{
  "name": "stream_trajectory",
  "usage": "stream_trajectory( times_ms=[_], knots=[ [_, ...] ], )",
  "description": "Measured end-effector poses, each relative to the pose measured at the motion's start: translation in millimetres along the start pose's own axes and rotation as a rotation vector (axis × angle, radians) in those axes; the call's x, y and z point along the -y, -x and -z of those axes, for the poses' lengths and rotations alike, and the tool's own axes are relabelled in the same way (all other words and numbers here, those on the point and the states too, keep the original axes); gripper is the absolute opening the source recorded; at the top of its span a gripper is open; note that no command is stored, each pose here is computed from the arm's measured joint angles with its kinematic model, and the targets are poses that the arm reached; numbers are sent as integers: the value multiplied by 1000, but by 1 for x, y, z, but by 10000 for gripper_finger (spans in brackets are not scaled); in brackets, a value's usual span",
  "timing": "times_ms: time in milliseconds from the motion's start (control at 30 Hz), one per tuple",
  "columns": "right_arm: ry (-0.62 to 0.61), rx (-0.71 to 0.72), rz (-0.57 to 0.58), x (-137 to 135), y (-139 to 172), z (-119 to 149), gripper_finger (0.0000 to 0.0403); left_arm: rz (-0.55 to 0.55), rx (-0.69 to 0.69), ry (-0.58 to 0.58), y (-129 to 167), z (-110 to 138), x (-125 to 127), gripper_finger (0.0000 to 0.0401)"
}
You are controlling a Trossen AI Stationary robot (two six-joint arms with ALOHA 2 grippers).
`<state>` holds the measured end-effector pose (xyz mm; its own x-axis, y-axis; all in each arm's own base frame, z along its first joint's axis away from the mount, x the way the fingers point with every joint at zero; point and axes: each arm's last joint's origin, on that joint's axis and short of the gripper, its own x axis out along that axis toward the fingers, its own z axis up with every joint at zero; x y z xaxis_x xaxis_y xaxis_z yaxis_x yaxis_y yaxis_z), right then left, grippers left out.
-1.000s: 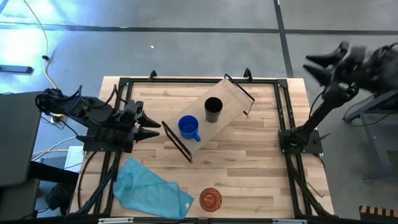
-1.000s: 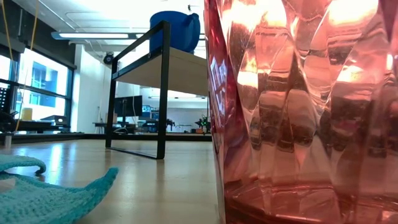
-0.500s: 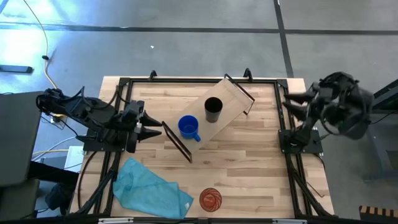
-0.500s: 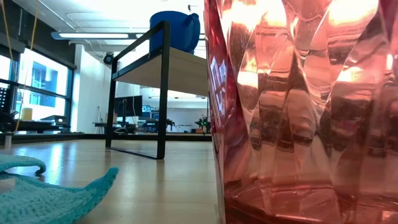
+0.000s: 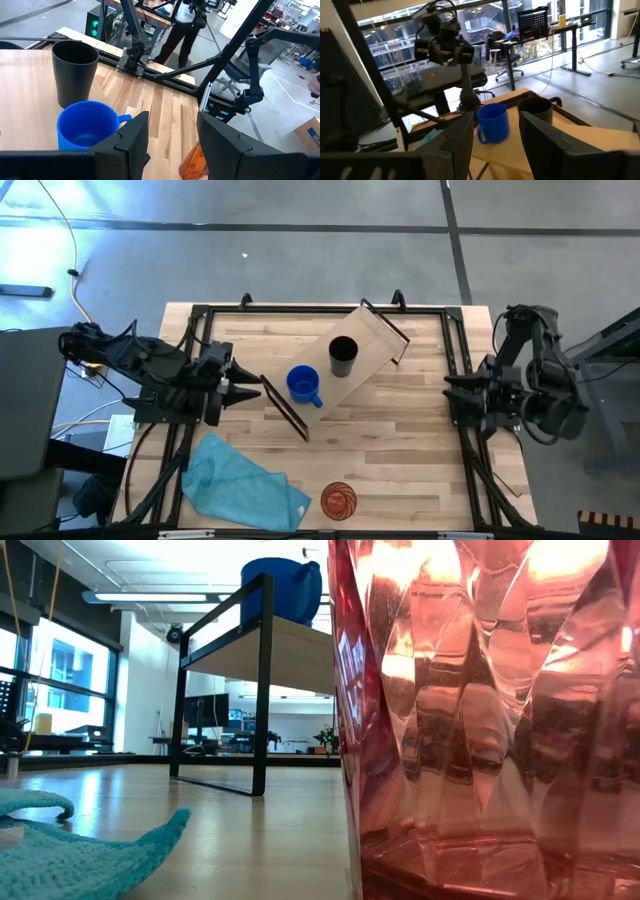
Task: Stack small to large cups/mugs on shelf
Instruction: Put the brown cup on the shelf
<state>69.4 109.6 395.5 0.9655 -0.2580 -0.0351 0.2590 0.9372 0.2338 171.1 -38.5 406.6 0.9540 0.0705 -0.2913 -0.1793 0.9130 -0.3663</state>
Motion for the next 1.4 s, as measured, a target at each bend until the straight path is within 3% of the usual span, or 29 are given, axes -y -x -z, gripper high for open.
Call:
stream_trajectory(
  times_ms=[200,367,567,900,1167,1400],
  knots=[
    [-1,-19,-70,-9,0,-9,151,2,2,5,-6,0,2,156],
    [15,-16,-237,-25,-7,-23,151,10,0,1,-12,1,5,156],
    [121,120,-473,-48,-25,-36,151,8,-15,-2,-22,3,8,156],
    [192,308,-726,-59,-59,-43,151,46,4,11,-26,1,11,156],
    [217,375,-846,-52,-88,-45,151,53,16,10,-27,0,12,156],
    [194,323,-898,-43,-113,-42,151,56,16,10,-27,-1,12,156]
  ],
)
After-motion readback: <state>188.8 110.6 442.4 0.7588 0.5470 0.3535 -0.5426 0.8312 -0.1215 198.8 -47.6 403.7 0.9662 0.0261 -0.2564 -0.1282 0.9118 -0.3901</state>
